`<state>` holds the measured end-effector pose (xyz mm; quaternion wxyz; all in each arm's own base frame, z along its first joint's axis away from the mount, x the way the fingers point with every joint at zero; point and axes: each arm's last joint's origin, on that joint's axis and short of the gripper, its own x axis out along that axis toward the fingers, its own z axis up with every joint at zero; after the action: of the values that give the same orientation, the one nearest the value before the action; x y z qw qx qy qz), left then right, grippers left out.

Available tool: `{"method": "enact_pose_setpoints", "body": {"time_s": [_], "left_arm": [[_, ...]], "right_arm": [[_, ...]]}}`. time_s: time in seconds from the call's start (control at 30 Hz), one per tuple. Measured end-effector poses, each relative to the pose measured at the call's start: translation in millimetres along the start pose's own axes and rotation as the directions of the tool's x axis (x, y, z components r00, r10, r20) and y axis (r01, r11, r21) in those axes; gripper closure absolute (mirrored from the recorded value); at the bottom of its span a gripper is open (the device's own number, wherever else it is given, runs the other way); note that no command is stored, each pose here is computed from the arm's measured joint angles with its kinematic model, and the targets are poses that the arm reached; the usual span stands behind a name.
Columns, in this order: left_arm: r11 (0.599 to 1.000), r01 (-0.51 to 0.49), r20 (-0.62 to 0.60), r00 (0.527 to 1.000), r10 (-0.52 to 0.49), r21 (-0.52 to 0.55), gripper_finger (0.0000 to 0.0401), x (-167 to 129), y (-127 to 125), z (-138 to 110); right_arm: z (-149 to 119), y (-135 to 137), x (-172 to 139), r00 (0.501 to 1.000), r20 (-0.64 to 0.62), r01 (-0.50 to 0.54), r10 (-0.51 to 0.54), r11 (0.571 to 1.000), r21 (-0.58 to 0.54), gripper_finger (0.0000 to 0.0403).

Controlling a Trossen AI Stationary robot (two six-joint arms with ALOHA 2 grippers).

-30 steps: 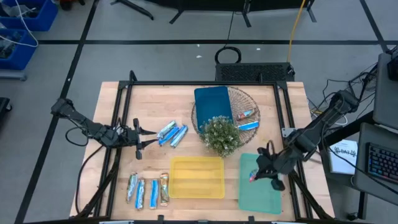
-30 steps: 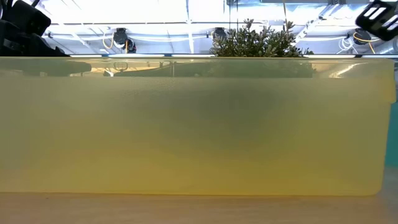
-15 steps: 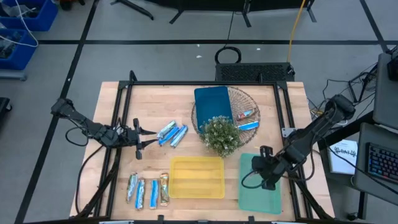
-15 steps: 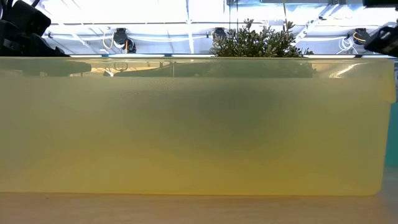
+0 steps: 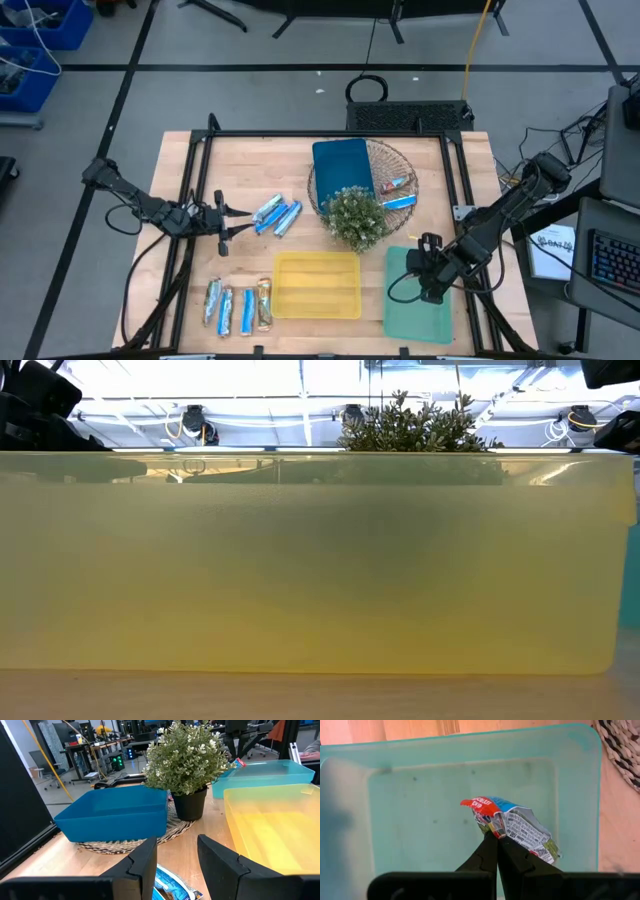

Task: Pick and place Granola Bars by type
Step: Put the green granola bar into the light green bin

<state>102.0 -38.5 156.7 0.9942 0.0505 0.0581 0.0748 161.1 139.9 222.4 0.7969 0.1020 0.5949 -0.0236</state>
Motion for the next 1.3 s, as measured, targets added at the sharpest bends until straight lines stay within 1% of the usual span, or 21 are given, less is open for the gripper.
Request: {"method": "enact_pose_setpoints", "body": {"time_s": [0.47, 0.6, 0.7, 0.8, 0.9, 0.97, 1.03, 1.13, 1.23, 1.3], "left_arm": [[1.0, 0.0, 0.0, 1.0, 0.0, 0.0, 0.0256, 0, 0, 0], [1.0, 0.0, 0.0, 1.0, 0.0, 0.0, 0.0256, 0, 0, 0], [1.0, 0.0, 0.0, 1.0, 0.0, 0.0, 0.0256, 0, 0, 0], [1.0, 0.0, 0.0, 1.0, 0.0, 0.0, 0.0256, 0, 0, 0], [1.0, 0.0, 0.0, 1.0, 0.0, 0.0, 0.0256, 0, 0, 0], [1.0, 0.0, 0.0, 1.0, 0.0, 0.0, 0.0256, 0, 0, 0], [1.0, 0.0, 0.0, 1.0, 0.0, 0.0, 0.0256, 0, 0, 0], [1.0, 0.0, 0.0, 1.0, 0.0, 0.0, 0.0256, 0, 0, 0], [1.0, 0.0, 0.0, 1.0, 0.0, 0.0, 0.0256, 0, 0, 0], [1.0, 0.0, 0.0, 1.0, 0.0, 0.0, 0.0256, 0, 0, 0]], "right_arm": [[0, 0, 0, 1.0, 0.007, -0.003, 0.003, 1.0, 0.004, 0.0403], [1, 1, 0, 1.0, 0.009, -0.007, 0.007, 0.999, 0.038, 0.0398], [1, 1, 0, 1.0, 0.007, -0.009, 0.008, 0.998, 0.058, 0.0382], [1, 1, 0, 1.0, 0.007, -0.009, 0.009, 0.998, 0.068, 0.0357], [1, 1, 0, 1.0, 0.007, -0.009, 0.008, 0.998, 0.066, 0.0327], [1, 0, 0, 1.0, 0.022, 0.003, -0.004, 0.999, 0.039, 0.0307], [2, -1, -1, 0.997, 0.066, 0.03, -0.029, 0.999, -0.023, 0.029], [6, -2, -9, 0.974, 0.215, 0.088, -0.063, 0.99, -0.108, 0.0273], [5, -5, -26, 0.921, 0.382, 0.149, -0.079, 0.976, -0.157, 0.0269], [2, -11, -39, 0.879, 0.469, 0.185, -0.09, 0.969, -0.161, 0.027]]}}
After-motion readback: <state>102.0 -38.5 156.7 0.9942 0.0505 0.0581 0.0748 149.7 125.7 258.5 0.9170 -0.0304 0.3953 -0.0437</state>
